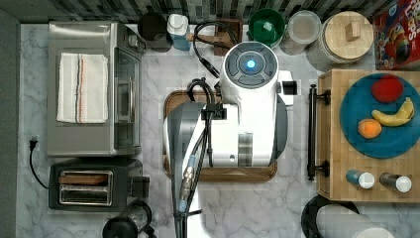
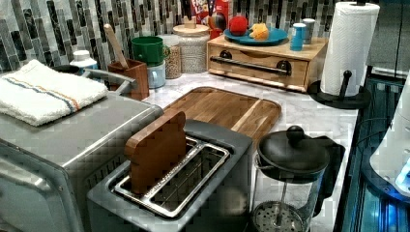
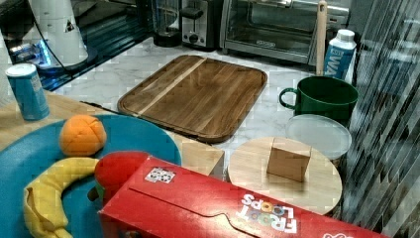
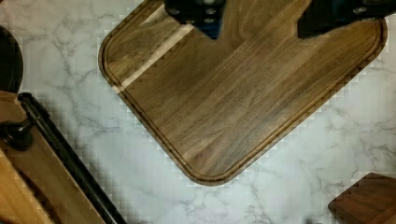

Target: Open the drawer.

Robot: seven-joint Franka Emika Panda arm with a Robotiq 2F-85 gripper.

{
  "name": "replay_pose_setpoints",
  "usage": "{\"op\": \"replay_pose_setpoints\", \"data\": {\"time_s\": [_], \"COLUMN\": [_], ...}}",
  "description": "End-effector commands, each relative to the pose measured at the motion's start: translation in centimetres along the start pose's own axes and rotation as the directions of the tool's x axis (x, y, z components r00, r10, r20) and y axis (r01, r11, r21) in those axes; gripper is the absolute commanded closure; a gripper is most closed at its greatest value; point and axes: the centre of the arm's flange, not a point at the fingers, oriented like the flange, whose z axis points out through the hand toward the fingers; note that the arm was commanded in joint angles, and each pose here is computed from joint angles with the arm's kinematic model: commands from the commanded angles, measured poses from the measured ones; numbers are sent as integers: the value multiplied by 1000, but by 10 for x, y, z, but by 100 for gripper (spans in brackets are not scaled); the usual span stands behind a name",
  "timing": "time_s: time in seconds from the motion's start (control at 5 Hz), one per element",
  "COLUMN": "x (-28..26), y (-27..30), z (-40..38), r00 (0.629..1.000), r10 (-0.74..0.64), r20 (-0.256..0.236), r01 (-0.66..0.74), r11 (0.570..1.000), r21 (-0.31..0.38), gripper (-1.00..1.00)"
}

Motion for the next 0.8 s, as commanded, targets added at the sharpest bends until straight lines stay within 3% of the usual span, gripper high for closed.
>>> {"op": "replay_pose_setpoints", "data": {"time_s": [0.2, 0.4, 0.6, 0.8], "x": [-2, -2, 5, 5], "y": [-4, -4, 13, 32], "z": [3, 3, 11, 54], "r00": [1000, 1000, 993, 965], "r10": [-9, -9, -112, -263], "r20": [2, 2, 22, 7], "r01": [9, 9, 112, 263], "r11": [1000, 1000, 994, 965], "r21": [-4, -4, 3, 21], "gripper": [-100, -100, -100, -100]}}
